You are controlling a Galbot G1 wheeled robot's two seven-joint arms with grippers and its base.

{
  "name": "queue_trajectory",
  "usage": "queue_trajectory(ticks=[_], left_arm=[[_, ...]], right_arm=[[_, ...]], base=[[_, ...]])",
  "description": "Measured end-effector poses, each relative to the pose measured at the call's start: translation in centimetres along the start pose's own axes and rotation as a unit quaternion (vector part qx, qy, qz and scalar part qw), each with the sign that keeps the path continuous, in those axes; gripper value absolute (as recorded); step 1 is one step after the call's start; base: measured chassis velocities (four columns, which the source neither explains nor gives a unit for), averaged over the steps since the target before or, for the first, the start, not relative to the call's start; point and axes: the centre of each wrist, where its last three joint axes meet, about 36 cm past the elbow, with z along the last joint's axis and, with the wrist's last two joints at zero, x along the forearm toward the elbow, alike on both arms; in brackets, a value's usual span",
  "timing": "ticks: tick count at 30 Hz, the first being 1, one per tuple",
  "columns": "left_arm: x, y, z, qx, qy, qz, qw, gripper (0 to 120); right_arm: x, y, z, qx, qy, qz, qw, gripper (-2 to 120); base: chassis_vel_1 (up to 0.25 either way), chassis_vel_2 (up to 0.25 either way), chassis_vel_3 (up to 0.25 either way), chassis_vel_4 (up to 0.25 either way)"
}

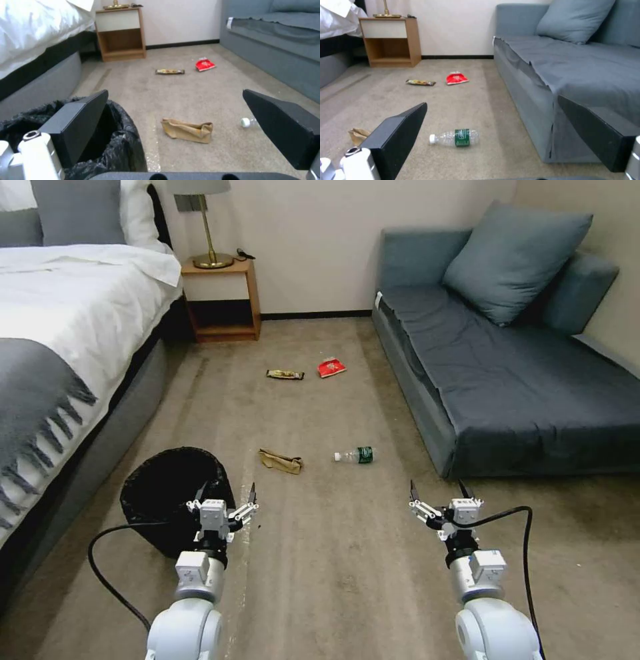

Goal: Pick up the trash bin, then pick up the garbage on the floor and place it into the trash bin.

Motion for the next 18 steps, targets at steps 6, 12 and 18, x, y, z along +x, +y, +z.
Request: queue_trajectory(ticks=[6,12,18], left_arm=[[0.0,0.0,0.0,0.0,0.0,0.0,1.0,100],[0.0,0.0,0.0,0.0,0.0,0.0,1.0,100],[0.01,0.33,-0.04,0.003,0.0,-0.004,1.0,100]], right_arm=[[0.0,0.0,0.0,0.0,0.0,0.0,1.0,100],[0.0,0.0,0.0,0.0,0.0,0.0,1.0,100],[0.02,0.0,-0.05,-0.002,0.002,-0.001,1.0,100]], base=[[0.0,0.0,0.0,0.0],[0.0,0.0,0.0,0.0],[0.0,0.0,0.0,0.0]])
